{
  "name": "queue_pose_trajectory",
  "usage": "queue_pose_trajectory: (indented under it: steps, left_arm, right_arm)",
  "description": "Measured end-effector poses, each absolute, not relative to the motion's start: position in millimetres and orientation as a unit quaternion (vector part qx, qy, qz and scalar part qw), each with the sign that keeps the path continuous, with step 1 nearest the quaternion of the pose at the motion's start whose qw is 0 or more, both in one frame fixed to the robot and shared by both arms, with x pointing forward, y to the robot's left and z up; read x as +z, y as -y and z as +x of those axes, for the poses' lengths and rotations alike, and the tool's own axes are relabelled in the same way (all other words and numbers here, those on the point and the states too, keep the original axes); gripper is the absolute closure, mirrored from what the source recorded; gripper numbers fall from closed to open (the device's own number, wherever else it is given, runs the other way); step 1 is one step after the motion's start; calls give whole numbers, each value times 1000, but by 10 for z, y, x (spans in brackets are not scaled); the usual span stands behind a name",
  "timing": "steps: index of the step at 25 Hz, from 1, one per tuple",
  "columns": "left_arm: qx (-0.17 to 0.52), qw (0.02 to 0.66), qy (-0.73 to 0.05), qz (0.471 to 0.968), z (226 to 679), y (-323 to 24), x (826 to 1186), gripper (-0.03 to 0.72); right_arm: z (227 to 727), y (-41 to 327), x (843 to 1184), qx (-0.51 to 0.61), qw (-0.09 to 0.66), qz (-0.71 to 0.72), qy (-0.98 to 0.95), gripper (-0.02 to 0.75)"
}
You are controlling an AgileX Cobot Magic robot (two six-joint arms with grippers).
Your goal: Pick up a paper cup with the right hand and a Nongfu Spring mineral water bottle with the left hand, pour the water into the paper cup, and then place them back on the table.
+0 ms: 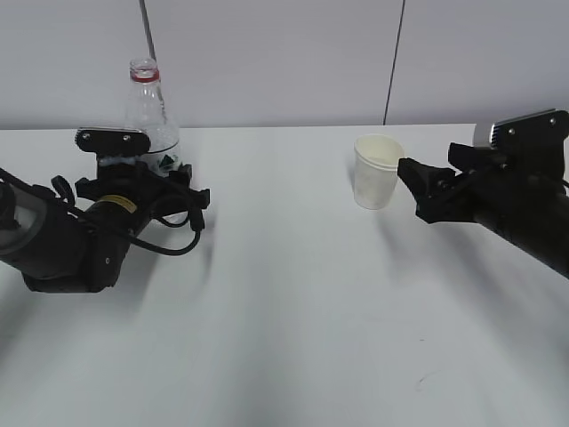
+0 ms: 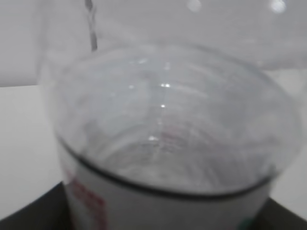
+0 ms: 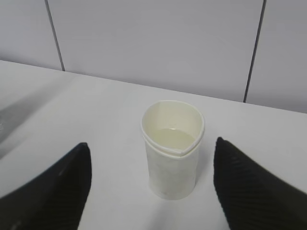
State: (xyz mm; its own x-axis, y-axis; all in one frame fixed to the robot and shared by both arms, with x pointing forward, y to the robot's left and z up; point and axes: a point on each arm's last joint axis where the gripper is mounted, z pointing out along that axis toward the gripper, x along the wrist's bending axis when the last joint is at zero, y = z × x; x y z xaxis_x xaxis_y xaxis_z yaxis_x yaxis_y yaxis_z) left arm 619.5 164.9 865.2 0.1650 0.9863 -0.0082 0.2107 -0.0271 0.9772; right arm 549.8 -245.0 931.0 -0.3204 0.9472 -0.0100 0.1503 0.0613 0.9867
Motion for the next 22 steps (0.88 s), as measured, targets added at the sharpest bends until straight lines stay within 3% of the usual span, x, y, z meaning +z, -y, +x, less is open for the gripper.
queue_pose_trajectory:
  steps: [7,22]
  left_arm:
    - [386,465,-515,608,6182,-1645,8601,128]
    - [407,468,-496,608,6004,-1717,9068,115]
  right_arm:
    - [5498,2450,9308,523,381,441,-622,147]
    - [5493,2453,9314,518,379,444,-625,147]
